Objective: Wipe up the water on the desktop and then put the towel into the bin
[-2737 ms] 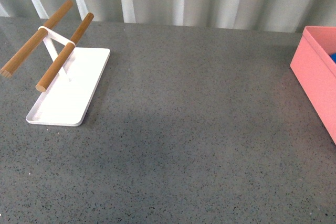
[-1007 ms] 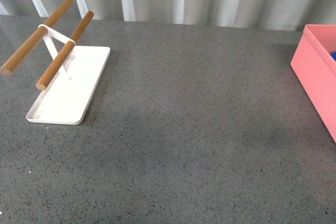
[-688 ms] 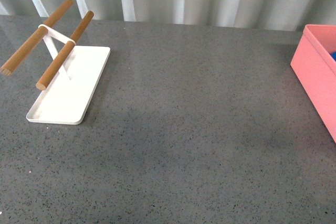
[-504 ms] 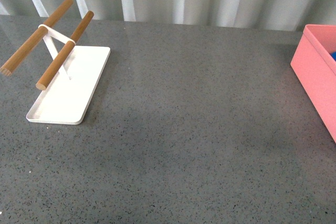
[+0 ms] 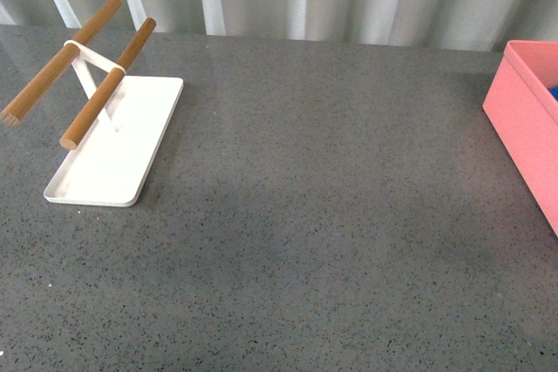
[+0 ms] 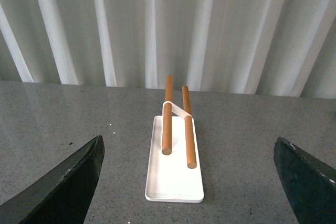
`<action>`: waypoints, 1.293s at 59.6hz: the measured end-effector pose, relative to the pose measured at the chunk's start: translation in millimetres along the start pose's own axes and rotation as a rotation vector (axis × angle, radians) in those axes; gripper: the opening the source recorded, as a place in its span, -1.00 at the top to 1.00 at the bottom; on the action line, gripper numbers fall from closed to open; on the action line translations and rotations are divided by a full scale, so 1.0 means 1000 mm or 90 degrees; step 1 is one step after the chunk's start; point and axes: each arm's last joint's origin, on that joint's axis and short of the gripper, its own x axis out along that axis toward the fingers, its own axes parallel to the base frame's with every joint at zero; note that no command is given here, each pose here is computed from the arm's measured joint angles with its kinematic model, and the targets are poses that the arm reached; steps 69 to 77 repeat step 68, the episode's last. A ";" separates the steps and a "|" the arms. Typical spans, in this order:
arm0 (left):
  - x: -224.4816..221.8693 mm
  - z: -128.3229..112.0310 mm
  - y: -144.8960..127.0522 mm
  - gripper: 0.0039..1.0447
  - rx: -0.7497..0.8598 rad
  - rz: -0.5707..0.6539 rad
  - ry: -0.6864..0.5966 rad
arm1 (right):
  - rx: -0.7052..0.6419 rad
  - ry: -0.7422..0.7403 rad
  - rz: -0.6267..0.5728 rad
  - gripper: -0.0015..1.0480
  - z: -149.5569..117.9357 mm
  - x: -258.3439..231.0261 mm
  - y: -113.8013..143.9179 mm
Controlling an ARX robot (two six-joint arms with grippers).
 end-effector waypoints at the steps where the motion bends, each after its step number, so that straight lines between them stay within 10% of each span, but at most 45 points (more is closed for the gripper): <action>1: 0.000 0.000 0.000 -0.88 0.000 0.000 0.000 | 0.000 0.000 0.000 0.33 0.000 0.000 0.000; 23: 0.000 0.000 0.000 -0.88 0.000 0.000 0.000 | 0.001 0.000 0.000 -0.90 0.000 0.000 0.000; 77: 0.000 0.000 0.000 -0.88 0.000 0.000 0.000 | 0.002 0.000 0.000 -0.86 0.000 0.000 0.000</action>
